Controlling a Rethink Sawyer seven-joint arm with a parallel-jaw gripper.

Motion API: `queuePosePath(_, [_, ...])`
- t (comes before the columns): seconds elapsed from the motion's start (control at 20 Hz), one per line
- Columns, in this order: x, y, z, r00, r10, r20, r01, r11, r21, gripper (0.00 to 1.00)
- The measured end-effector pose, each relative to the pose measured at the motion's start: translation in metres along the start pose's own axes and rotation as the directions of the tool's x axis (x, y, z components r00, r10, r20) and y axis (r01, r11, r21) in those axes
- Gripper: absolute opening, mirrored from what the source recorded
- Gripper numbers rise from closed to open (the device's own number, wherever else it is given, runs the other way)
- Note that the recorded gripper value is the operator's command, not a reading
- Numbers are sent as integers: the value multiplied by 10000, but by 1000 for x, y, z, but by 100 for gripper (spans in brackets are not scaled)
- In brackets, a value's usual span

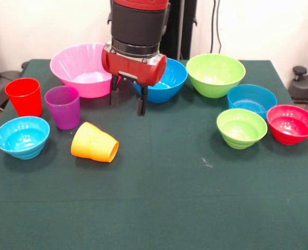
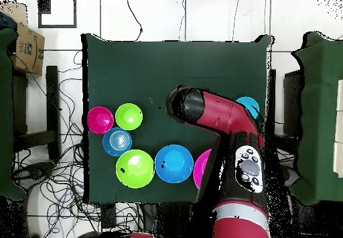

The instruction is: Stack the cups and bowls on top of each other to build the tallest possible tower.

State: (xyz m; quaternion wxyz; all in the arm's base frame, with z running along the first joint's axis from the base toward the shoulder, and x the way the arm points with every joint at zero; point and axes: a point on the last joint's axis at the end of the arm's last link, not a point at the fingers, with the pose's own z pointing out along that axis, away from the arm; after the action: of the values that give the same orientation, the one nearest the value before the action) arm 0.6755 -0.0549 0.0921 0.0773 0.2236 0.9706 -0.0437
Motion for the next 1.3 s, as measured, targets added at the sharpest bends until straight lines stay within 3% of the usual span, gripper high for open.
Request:
queuePosePath(0.3, [-10,-19,-5,9996,238,120,-239,9997,55,100])
queuePosePath(0.55, [-21,-51,-8,9988,411,260,-417,9988,263,100])
queuePosePath(0.7, [-22,-59,-9,9987,409,300,-419,9986,330,100])
queuePosePath(1.3, [-19,-57,-9,9993,190,310,-202,9990,411,100])
